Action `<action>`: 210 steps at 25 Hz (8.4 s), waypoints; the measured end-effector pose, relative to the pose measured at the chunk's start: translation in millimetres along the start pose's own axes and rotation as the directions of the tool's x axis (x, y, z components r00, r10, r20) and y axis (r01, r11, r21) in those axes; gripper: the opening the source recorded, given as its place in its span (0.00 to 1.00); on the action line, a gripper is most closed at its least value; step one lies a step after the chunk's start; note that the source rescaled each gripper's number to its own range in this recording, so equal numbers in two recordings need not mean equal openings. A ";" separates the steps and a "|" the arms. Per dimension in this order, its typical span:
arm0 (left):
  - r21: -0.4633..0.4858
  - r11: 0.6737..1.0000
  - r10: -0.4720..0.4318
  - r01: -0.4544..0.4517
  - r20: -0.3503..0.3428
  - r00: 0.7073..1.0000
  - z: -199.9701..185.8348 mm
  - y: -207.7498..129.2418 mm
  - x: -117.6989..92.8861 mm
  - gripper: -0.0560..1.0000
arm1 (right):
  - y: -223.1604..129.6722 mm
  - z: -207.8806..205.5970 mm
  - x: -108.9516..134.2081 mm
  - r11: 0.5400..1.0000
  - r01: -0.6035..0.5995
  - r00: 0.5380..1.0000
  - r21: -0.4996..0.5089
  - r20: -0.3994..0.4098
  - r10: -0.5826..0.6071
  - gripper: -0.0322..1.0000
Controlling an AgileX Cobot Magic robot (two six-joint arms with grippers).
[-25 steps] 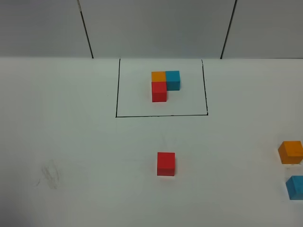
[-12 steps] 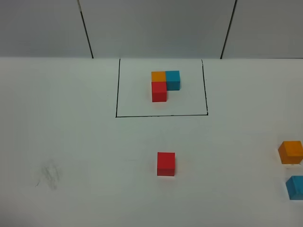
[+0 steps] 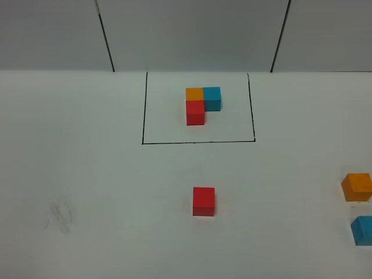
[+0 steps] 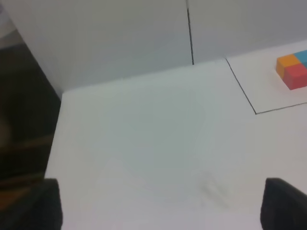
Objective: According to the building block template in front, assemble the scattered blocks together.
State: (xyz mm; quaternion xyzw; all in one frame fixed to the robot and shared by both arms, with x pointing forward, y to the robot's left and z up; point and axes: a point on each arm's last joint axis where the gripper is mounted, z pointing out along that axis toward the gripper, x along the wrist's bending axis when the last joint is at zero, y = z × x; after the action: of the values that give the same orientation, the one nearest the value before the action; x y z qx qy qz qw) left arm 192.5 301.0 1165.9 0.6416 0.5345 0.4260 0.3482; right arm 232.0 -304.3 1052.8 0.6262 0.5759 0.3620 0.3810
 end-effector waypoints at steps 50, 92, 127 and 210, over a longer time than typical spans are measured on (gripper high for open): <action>0.183 0.959 -0.216 0.218 -0.035 0.976 79.5 -97.6 -16.7 0.68 | 0.0 0.0 0.0 1.000 0.000 1.000 0.000 0.000 0.000 0.03; 0.184 0.958 -0.219 0.222 -0.035 0.975 79.7 -97.8 -16.7 0.60 | 13.8 9.7 1.5 0.995 0.056 0.998 0.084 -0.003 -0.056 0.83; 0.184 0.958 -0.218 0.221 -0.035 0.975 79.7 -97.8 -16.7 0.60 | 107.2 290.1 27.6 0.676 0.119 0.993 0.727 -0.082 -0.087 1.00; 0.184 0.958 -0.219 0.222 -0.035 0.975 79.7 -97.8 -16.7 0.60 | 165.8 289.3 215.4 0.687 0.196 0.978 0.699 -0.193 -0.082 0.48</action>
State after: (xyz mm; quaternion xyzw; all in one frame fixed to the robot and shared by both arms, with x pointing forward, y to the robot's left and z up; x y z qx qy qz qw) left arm 226.6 303.4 1043.3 0.6048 0.6428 0.3371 0.3277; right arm 580.0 -114.6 1074.7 0.6510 0.7432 0.1249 0.0912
